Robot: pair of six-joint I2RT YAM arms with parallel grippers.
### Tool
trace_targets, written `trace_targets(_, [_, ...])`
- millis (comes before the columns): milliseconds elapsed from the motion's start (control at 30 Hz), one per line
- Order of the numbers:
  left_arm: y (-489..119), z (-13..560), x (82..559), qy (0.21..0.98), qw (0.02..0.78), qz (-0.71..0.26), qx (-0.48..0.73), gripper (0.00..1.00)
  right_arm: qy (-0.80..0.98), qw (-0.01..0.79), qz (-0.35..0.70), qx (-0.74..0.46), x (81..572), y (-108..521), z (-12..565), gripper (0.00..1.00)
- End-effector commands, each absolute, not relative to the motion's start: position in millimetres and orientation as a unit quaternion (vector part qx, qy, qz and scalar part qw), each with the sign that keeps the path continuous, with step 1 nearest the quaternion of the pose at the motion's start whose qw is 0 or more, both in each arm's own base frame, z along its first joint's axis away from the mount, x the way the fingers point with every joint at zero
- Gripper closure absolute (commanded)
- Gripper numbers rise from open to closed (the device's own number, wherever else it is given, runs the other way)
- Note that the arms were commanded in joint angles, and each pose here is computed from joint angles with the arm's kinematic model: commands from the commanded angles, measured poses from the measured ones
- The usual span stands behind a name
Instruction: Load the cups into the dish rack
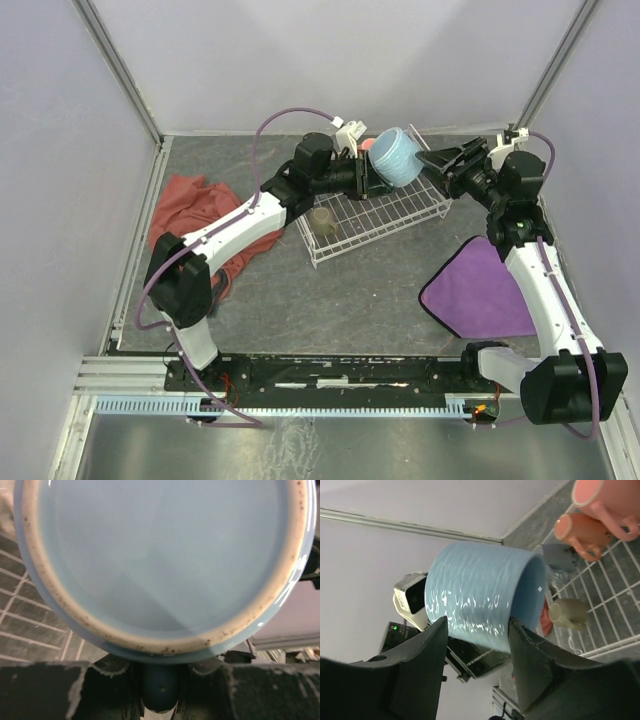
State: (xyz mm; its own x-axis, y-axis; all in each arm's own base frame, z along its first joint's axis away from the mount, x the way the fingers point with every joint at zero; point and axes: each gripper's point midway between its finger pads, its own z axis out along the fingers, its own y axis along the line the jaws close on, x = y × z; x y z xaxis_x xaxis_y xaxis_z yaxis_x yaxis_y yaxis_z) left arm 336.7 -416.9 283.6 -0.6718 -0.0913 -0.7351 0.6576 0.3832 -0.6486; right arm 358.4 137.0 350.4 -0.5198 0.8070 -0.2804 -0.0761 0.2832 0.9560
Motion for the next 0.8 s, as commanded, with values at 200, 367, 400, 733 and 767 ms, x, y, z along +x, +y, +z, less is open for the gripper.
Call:
trace_targets(200, [-385.3,290.8,390.8,0.761,0.462,-0.429,0.151,0.97,0.718,0.454,0.488,0.202,340.1,128.3,353.2,0.39])
trace_targets(367, [-391.2,265.6,394.8,0.778,0.462,-0.386,0.179,0.97,0.743,0.469,0.437,0.192,332.5,116.1,350.6,0.39])
trace_targets(400, [-392.6,259.7,395.2,0.782,0.461,-0.378,0.185,0.97,0.745,0.472,0.431,0.190,331.2,114.4,351.5,0.39])
trace_targets(733, [-407.2,217.8,397.9,0.799,0.457,-0.317,0.227,0.97,0.762,0.481,0.395,0.179,324.9,105.1,349.2,0.38])
trace_targets(767, [-408.1,215.3,398.5,0.800,0.457,-0.315,0.229,0.97,0.763,0.480,0.394,0.180,325.4,105.0,347.8,0.38])
